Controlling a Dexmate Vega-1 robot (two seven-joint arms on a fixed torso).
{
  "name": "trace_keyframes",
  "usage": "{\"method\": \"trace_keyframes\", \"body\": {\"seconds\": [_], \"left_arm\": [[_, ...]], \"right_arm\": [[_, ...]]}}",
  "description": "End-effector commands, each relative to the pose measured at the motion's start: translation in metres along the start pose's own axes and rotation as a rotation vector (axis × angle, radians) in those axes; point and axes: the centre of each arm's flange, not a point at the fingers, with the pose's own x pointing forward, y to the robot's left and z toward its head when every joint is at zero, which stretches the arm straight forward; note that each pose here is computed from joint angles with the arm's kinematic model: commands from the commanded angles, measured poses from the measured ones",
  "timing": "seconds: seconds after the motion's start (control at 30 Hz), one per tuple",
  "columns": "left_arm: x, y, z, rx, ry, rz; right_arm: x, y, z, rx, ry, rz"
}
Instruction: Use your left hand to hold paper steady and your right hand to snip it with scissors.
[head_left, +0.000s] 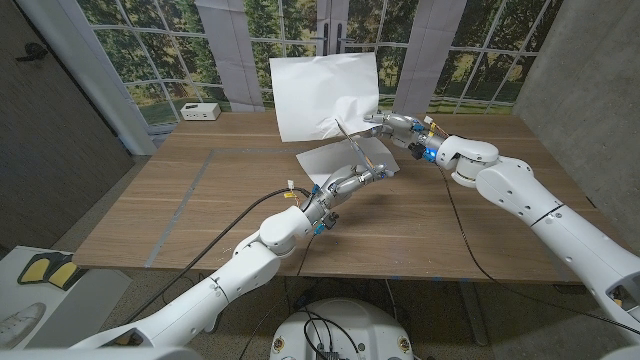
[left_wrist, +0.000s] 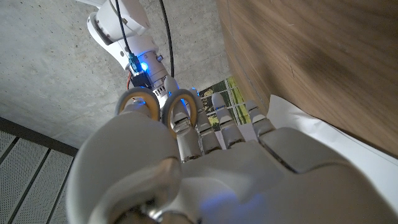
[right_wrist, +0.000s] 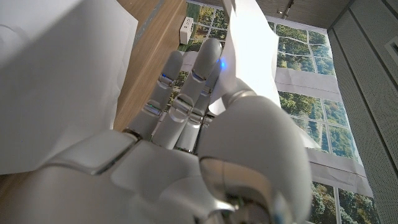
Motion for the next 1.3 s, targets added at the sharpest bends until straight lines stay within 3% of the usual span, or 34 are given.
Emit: {"method": "trace_keyframes", "body": {"seconds": [0.03, 0.43, 0.67, 1.1, 1.3], "left_arm": [[-0.002, -0.002, 0.000, 0.004, -0.010, 0.015], [-0.006, 0.001, 0.001, 0.012, -0.021, 0.037], [-0.006, 0.005, 0.000, -0.004, -0.027, 0.031], [-0.018, 0.026, 0.004, -0.002, -0.029, 0.030], [-0.017, 0.033, 0.004, 0.009, -0.037, 0.017]], "right_arm": [[-0.003, 0.000, 0.000, 0.004, 0.008, -0.007], [-0.001, -0.001, -0.005, -0.007, 0.039, 0.008], [0.000, -0.002, -0.012, 0.019, 0.087, 0.010], [0.007, 0.007, -0.019, 0.007, 0.131, -0.017], [0.008, 0.007, -0.021, -0.007, 0.148, -0.035]]}}
